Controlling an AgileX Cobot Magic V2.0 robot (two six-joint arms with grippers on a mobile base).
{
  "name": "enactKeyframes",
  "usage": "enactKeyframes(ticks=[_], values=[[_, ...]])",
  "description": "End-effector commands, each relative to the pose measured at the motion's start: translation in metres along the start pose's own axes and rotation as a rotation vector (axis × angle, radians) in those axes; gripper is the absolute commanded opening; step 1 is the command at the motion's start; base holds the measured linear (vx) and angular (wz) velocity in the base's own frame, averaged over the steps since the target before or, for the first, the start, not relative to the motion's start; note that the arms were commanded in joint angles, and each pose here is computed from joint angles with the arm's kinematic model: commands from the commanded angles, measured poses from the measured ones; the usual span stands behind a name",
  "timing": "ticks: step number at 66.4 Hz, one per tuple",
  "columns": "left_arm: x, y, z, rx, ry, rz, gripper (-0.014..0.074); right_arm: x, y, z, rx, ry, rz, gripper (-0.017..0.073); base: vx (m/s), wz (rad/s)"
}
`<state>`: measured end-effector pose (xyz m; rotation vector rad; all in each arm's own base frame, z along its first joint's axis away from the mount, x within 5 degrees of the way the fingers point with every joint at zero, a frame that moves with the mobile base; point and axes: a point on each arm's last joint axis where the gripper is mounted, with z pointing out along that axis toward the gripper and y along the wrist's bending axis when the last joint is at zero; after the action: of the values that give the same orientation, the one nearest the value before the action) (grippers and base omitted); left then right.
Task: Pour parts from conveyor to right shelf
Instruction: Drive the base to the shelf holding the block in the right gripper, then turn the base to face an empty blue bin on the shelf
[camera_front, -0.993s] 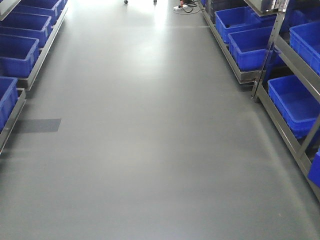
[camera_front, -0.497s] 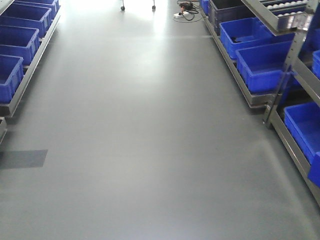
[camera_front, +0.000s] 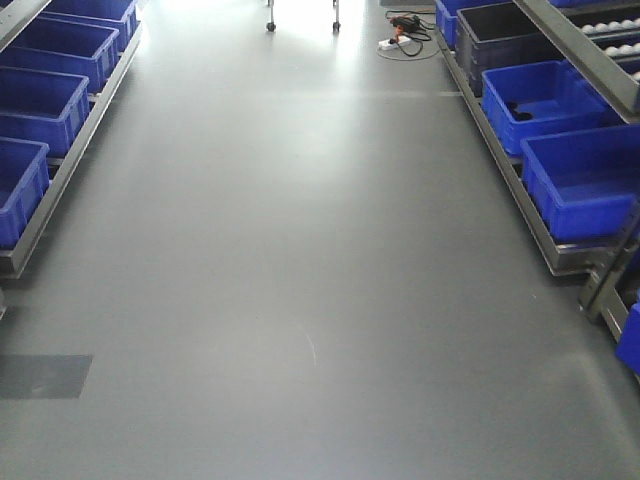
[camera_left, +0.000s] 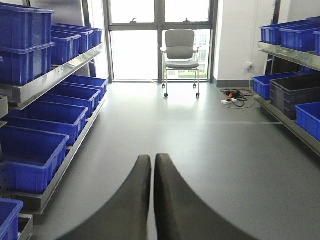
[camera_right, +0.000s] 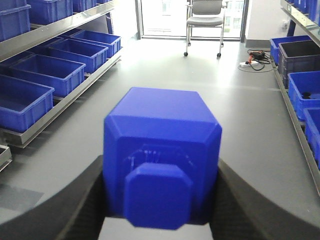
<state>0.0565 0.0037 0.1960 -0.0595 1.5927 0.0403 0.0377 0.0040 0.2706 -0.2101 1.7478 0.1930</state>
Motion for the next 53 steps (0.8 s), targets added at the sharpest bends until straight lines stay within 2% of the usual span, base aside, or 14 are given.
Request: enactKeyframes(ticks=[1, 28, 53], values=[[-0.0139, -0.0006, -0.0024, 0.009, -0.105, -0.014, -0.0006, -0.0159, 0.0009, -0.0025, -0.008, -0.099, -0.022, -0.0004, 0.50, 0.11], [-0.0139, -0.0006, -0.0024, 0.009, -0.105, -0.014, -0.0006, -0.0159, 0.0009, -0.0025, -0.008, -0.099, -0.022, -0.0004, 0.45, 0.27], [-0.0139, -0.0006, -0.0024, 0.009, -0.105, -0.014, -0.0006, -0.0159, 0.0009, -0.0025, -0.008, -0.099, -0.022, -0.0004, 0.34, 0.80]])
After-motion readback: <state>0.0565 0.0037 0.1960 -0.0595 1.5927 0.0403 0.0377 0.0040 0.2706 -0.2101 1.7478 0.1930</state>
